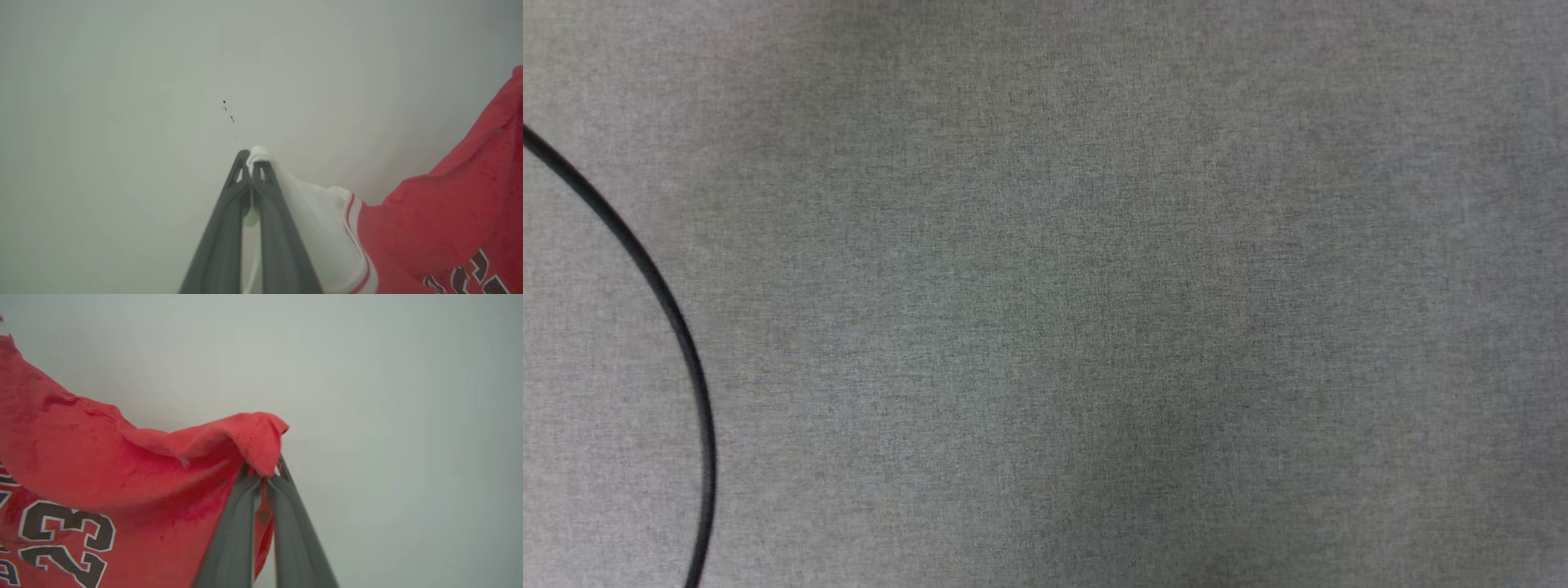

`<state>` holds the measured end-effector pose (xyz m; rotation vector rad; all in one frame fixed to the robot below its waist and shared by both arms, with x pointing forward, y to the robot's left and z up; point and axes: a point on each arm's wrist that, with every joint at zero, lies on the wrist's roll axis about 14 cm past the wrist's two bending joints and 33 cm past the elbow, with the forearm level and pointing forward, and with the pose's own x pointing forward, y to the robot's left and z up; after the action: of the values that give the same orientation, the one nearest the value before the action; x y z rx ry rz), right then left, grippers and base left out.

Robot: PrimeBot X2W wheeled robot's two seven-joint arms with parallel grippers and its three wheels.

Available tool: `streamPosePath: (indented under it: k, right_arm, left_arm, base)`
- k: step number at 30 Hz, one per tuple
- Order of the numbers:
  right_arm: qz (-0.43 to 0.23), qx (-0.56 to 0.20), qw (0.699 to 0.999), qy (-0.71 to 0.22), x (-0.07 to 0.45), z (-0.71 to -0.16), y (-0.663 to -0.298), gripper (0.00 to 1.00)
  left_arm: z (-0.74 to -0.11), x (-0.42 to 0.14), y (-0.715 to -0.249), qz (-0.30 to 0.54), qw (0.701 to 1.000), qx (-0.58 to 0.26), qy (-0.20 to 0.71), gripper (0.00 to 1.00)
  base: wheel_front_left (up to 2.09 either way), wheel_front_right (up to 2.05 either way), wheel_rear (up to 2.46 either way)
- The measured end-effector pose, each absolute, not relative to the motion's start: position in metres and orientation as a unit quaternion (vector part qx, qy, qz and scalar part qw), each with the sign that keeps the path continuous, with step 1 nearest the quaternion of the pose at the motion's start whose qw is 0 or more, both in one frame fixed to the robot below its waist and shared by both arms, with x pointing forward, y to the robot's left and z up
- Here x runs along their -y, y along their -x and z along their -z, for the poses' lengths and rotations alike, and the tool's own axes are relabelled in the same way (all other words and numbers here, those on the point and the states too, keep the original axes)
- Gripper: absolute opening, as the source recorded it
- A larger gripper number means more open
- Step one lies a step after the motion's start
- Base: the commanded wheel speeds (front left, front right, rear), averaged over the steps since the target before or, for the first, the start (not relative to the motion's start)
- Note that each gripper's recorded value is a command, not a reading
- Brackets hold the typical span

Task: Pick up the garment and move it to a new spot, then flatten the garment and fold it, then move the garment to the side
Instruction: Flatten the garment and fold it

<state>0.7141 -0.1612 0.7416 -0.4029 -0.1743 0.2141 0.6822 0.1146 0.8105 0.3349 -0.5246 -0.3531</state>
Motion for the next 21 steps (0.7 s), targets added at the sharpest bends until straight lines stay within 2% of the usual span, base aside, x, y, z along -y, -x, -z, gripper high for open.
streamPosePath:
  k: [10,16,21]
  right_arm:
    - [-0.142,-0.015,0.973,0.182,0.150,-0.632,-0.714,0.00]
    - [-0.171,-0.080,0.968,0.165,0.141,-0.563,-0.688,0.00]
    - [-0.191,-0.128,0.960,0.161,0.138,-0.521,-0.657,0.00]
  left_arm:
    - [-0.710,-0.123,-0.699,0.187,0.957,0.162,-0.152,0.00]
    - [-0.633,-0.132,-0.685,0.195,0.967,0.088,-0.139,0.00]
    - [-0.573,-0.140,-0.656,0.206,0.969,0.030,-0.132,0.00]
  base:
    - [0.00,0.00,0.00]
    - [0.00,0.00,0.00]
    - [0.00,0.00,0.00]
